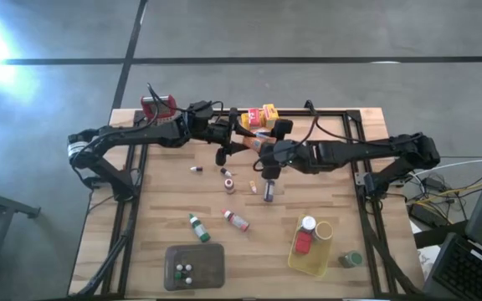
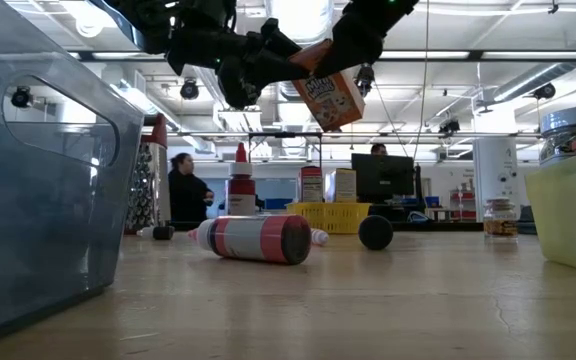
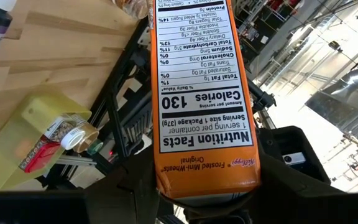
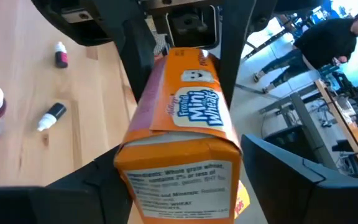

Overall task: Pick & Place Kitchen Items
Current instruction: Put the orange cereal box into the top yellow bin

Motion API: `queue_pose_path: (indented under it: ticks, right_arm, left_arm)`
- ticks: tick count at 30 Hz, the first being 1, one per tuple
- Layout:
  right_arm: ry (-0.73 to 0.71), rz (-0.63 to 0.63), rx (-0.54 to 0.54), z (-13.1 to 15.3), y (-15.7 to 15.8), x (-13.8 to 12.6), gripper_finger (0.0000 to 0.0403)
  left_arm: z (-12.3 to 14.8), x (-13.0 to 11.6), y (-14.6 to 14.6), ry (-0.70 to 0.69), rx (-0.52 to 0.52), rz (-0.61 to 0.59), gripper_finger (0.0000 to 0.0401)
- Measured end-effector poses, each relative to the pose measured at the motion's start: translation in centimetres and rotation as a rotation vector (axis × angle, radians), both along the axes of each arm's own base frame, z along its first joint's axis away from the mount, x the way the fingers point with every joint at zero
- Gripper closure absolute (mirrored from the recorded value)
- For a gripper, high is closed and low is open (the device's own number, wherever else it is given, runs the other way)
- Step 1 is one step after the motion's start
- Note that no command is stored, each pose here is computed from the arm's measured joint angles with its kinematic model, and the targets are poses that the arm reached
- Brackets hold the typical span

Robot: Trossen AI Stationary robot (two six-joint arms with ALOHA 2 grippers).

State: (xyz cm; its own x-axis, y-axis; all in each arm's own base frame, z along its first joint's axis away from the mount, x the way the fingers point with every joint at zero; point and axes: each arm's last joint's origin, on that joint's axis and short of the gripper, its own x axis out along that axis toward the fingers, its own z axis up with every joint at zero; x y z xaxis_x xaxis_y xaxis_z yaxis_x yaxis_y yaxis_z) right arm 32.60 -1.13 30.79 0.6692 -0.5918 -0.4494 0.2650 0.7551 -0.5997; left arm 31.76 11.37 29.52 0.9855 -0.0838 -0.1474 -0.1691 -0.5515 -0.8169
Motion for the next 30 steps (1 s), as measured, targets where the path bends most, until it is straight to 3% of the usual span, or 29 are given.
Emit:
queue_pose_path:
  ticks: [16,30]
  right_arm:
    - [0.007,-0.001,0.000,-0.09,-0.14,-0.03,0.0193]
    - [0.000,-0.008,0.008,-0.11,-0.16,-0.05,0.0192]
  left_arm:
    - [0.06,0.00,0.00,-0.005,0.030,-0.004,0.0208]
    - [0.04,0.01,0.04,-0.002,0.032,0.013,0.0208]
